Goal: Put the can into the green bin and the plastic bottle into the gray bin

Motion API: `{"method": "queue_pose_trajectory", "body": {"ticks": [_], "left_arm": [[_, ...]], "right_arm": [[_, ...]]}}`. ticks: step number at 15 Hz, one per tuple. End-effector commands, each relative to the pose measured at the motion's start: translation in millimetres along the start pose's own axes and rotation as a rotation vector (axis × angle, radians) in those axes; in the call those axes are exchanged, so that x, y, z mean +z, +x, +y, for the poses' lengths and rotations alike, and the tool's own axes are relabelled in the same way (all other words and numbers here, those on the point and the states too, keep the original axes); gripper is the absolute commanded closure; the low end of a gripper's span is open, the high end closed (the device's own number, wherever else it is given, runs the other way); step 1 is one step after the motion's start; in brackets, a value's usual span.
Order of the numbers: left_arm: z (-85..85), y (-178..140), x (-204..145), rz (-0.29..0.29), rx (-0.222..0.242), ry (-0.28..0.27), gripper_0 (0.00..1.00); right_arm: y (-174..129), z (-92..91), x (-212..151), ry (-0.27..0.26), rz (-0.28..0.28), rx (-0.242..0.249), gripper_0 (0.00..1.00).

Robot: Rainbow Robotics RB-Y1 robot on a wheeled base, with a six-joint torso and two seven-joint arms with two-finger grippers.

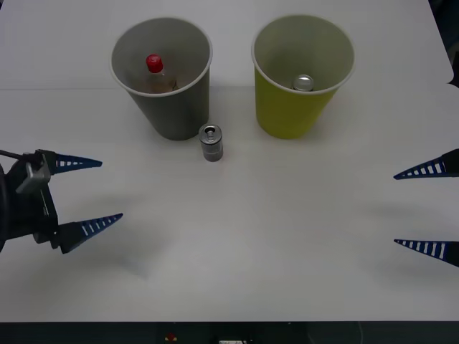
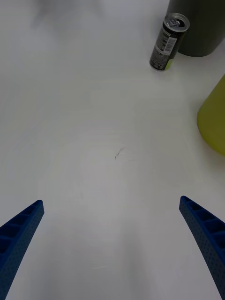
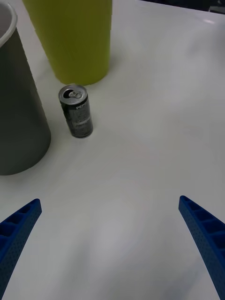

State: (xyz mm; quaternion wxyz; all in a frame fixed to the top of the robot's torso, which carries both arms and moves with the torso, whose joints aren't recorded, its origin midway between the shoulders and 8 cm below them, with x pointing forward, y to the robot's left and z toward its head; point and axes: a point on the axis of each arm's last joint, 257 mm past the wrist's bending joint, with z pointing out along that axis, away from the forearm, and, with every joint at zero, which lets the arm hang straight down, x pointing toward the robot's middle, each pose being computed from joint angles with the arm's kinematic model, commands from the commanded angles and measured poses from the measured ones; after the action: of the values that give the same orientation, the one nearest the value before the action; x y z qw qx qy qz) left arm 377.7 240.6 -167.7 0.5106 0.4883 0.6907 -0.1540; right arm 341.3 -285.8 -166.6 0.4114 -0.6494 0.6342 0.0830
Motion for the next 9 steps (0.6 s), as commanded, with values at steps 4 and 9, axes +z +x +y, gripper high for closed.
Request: {"method": "queue_pose_trajectory", "body": {"ticks": [4, 9], "left_arm": [[-2.8, 7, 27, -0.040, -0.160, -0.088, 0.00], [-13.5, 10, 46, -0.058, -0.272, -0.094, 0.00]], "right_arm": [[0, 0.0, 0, 0.000, 0.000, 0.000, 0.00], [0, 0.0, 0, 0.000, 0.000, 0.000, 0.00]]}}
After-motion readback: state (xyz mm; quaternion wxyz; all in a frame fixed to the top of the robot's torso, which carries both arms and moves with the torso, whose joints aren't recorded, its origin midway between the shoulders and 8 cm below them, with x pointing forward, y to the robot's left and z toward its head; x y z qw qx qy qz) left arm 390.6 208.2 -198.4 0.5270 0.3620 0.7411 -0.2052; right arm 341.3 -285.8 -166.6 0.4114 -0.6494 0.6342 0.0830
